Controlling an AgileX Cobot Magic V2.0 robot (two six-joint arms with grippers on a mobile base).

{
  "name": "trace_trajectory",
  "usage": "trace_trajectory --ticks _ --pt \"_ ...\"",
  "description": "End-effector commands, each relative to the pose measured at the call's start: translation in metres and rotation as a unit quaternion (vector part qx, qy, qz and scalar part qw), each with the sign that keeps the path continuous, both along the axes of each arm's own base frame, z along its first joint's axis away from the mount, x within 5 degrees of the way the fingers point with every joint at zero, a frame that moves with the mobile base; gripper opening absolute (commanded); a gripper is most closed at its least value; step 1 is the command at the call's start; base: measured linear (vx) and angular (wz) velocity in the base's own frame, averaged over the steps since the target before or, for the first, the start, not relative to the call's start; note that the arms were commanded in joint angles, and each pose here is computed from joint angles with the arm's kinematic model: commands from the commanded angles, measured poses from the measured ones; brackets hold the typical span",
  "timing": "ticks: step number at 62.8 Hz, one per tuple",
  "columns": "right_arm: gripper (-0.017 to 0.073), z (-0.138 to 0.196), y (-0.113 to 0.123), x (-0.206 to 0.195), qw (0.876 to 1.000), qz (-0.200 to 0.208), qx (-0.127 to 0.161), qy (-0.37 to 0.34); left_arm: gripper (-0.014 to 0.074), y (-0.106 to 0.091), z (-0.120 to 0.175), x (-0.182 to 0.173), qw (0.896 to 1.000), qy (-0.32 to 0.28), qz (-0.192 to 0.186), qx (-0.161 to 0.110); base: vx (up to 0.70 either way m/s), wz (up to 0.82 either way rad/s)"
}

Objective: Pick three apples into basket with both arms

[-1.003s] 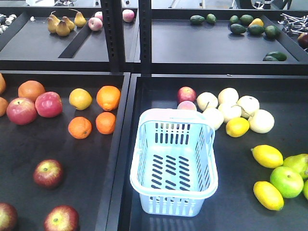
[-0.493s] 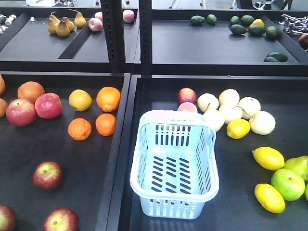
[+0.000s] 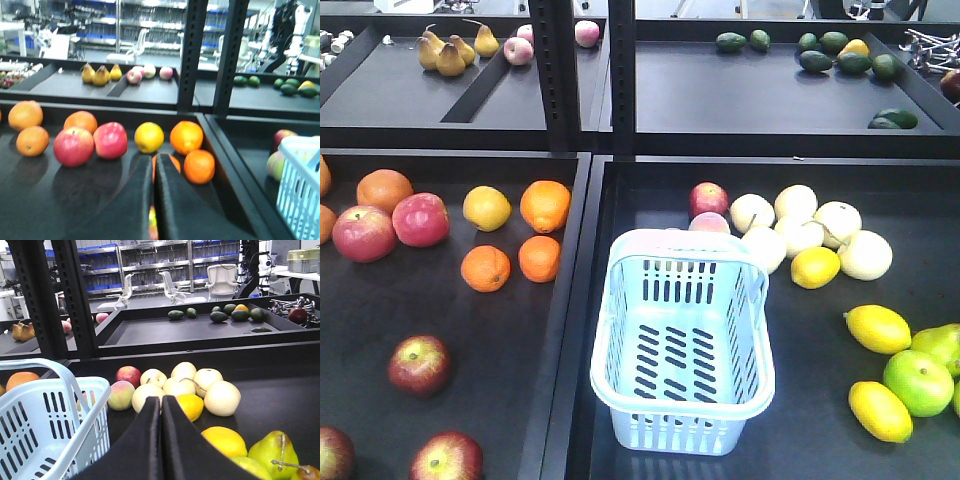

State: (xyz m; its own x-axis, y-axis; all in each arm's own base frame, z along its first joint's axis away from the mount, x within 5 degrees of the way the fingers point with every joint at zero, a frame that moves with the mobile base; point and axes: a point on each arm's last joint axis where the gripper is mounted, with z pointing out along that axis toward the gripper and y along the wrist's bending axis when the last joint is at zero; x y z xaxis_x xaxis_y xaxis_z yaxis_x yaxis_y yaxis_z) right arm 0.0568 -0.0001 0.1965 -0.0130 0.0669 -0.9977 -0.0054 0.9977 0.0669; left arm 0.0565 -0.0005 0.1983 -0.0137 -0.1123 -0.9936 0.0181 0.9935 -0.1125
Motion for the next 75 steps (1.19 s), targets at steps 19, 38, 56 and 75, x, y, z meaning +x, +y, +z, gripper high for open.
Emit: trace_trajectory --ticks 19,38,56,75 --pt "-0.0008 0.003 0.0 -0.001 0.999 0.001 -0.006 -0.035 -0.0006 -0.003 0.025 -0.005 0.977 -0.144 -0.039 -0.152 0.0 0.0" --pt "-0.0008 0.003 0.0 -0.001 0.999 0.001 -0.006 -0.035 -0.0006 -0.002 0.032 -0.007 0.954 -0.171 -0.055 -0.242 0.0 0.0" --pt "-0.0008 0.003 0.0 -0.001 0.999 0.001 -0.006 -0.035 -0.0006 0.0 0.05 -0.015 0.829 -0.234 -0.135 -0.489 0.0 0.0" --pt "-0.0008 0.003 0.0 -0.001 0.999 0.001 -0.006 -0.035 -0.0008 -0.009 0.083 -0.021 0.842 -0.23 -0.185 -0.452 0.0 0.0"
